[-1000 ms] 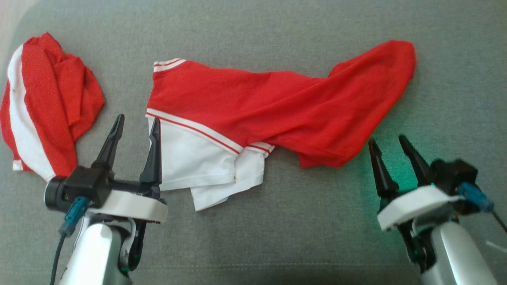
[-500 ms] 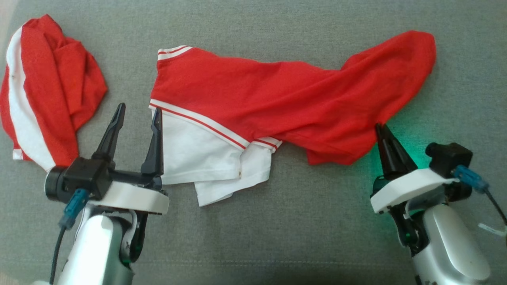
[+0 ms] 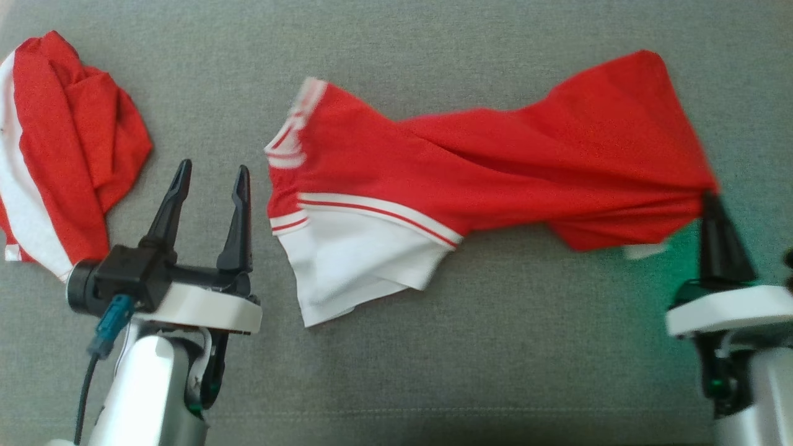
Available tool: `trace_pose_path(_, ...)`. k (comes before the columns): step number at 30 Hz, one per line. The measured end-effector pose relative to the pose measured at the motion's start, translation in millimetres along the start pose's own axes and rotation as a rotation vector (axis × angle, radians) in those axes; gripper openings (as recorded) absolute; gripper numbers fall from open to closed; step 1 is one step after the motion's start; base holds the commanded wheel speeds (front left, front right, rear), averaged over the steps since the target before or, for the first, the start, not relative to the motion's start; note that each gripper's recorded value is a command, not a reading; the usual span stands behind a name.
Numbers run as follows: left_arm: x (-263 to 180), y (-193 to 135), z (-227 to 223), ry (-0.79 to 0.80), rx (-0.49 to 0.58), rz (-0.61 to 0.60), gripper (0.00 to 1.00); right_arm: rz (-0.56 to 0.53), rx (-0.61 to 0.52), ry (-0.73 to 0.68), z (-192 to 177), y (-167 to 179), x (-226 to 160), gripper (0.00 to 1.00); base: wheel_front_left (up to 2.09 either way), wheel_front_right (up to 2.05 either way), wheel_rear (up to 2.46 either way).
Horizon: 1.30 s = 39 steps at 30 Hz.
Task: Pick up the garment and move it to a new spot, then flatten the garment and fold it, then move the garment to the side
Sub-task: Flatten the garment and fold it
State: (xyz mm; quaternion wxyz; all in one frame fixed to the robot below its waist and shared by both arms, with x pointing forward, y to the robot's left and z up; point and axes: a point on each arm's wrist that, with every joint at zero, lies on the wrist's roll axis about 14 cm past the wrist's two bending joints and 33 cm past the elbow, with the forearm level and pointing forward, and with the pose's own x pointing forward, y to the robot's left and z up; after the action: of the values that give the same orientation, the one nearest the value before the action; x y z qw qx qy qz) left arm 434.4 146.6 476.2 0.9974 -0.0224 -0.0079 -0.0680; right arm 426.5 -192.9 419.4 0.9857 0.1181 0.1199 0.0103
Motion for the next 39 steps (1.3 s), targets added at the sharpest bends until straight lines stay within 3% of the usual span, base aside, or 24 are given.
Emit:
trace_pose_path(7, -0.9, -2.2, 0.7, -0.001, 0.002, -0.009, 1.00, -0.022, -0.080, -0.079, 37.9, -9.0, 1.4, 0.00, 0.00, 0.00, 0.00)
trace_pose_path(11, -2.5, -0.6, 0.7, 0.000, 0.005, -0.005, 1.00, 0.043, -0.148, -0.097, 51.1, 13.6, 11.6, 0.00, 0.00, 0.00, 0.00)
trace_pose_path(14, -4.6, 1.5, 2.2, -0.002, 0.003, 0.002, 1.00, 0.163, -0.196, -0.091, 54.4, 56.8, 23.9, 0.00, 0.00, 0.00, 0.00)
trace_pose_path(19, -8.1, 5.0, 3.9, -0.005, -0.001, 0.022, 1.00, 0.321, -0.206, 0.065, 6.4, 111.5, 25.3, 0.00, 0.00, 0.00, 0.00)
trace_pose_path(23, -10.1, 8.0, 1.9, 0.002, 0.003, 0.027, 1.00, 0.349, -0.167, 0.189, -37.5, 121.9, 20.1, 0.00, 0.00, 0.00, 0.00)
trace_pose_path(25, -9.6, 7.5, 1.7, 0.003, 0.003, 0.026, 1.00, 0.338, -0.153, 0.192, -41.8, 118.3, 18.7, 0.00, 0.00, 0.00, 0.00)
trace_pose_path(26, -9.1, 7.0, 1.6, 0.002, 0.002, 0.024, 1.00, 0.331, -0.146, 0.188, -42.0, 116.0, 18.3, 0.44, 0.00, 0.00, 0.00)
trace_pose_path(27, -8.5, 5.9, 1.6, 0.002, 0.001, 0.021, 1.00, 0.325, -0.138, 0.177, -40.3, 114.2, 18.0, 1.00, 0.00, 0.00, 0.00)
trace_pose_path(39, -6.0, -5.8, 9.9, -0.021, -0.001, -0.016, 1.00, 0.352, -0.090, -0.026, 1.1, 123.8, -9.4, 1.00, 0.00, 0.00, 0.00)
